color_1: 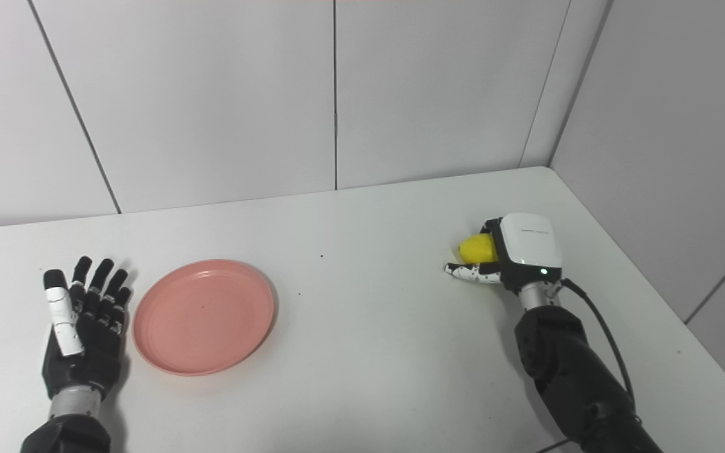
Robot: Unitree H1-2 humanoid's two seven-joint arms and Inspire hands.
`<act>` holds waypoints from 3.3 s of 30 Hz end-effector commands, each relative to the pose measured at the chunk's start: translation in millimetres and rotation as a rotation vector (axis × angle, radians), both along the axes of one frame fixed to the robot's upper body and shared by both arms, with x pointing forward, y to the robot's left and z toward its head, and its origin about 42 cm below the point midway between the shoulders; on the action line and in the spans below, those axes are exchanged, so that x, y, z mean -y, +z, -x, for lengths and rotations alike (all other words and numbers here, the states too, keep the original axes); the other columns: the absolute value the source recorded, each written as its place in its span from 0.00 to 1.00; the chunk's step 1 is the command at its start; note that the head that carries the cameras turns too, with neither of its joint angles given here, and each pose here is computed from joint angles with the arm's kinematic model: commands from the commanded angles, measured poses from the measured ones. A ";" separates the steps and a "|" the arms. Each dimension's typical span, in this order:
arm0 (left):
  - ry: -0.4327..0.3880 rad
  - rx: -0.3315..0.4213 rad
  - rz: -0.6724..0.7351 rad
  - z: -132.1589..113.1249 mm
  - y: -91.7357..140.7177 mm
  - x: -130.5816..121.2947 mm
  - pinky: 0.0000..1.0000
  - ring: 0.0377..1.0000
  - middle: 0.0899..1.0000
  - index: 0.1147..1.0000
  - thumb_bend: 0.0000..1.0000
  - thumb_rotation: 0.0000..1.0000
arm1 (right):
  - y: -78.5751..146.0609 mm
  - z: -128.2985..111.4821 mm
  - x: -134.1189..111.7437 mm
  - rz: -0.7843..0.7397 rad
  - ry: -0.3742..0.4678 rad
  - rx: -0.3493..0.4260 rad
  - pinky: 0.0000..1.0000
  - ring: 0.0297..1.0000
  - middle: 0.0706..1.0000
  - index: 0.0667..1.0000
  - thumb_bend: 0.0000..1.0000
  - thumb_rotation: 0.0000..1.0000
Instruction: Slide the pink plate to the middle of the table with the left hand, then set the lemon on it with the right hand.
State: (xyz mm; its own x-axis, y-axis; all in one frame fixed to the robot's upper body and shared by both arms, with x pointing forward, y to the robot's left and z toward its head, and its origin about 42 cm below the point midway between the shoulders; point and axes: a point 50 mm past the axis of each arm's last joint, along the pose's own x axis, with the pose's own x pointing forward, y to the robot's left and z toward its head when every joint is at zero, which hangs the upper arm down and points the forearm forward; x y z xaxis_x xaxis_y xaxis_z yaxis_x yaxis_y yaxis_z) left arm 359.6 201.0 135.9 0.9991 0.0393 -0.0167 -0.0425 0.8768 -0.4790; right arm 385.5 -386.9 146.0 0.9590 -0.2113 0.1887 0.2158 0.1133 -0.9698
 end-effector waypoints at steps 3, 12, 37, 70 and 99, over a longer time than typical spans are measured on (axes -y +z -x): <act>-0.009 -0.047 0.015 3.7 -8.5 4.0 1.00 0.92 0.91 0.95 0.96 0.80 | 1.6 -1.6 3.9 0.024 0.008 -0.054 0.23 0.28 0.33 0.41 0.65 0.44; -0.016 -0.047 0.014 3.9 -8.4 7.0 1.00 0.93 0.91 0.95 0.96 0.81 | 28.1 -3.1 -11.5 0.025 0.056 -0.006 0.20 0.24 0.28 0.38 0.63 0.42; -0.020 -0.078 -0.005 17.5 -10.9 41.9 0.89 0.89 0.92 0.96 0.94 0.85 | 139.7 -15.1 -137.9 -0.040 0.466 0.265 0.15 0.18 0.22 0.28 0.63 0.48; 0.007 -0.100 0.003 23.4 -19.1 85.0 0.90 0.83 0.85 0.87 0.91 0.79 | 134.5 -20.4 -242.8 -0.077 0.782 0.228 0.17 0.21 0.26 0.35 0.64 0.41; 0.000 -0.108 -0.027 21.8 -21.0 83.9 0.92 0.83 0.87 0.91 0.90 0.83 | 89.9 -38.5 -306.9 -0.021 0.879 0.035 0.17 0.21 0.26 0.34 0.61 0.50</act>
State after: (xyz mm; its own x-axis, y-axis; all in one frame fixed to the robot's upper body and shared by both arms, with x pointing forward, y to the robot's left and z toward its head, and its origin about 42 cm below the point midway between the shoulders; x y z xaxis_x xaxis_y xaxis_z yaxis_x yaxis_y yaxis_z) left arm 349.9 139.7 133.5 0.9992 0.0364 -0.0168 -0.0401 0.9155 -0.4002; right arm 416.8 -89.4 209.1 0.8065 0.5694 0.1591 0.0121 0.2533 -0.9673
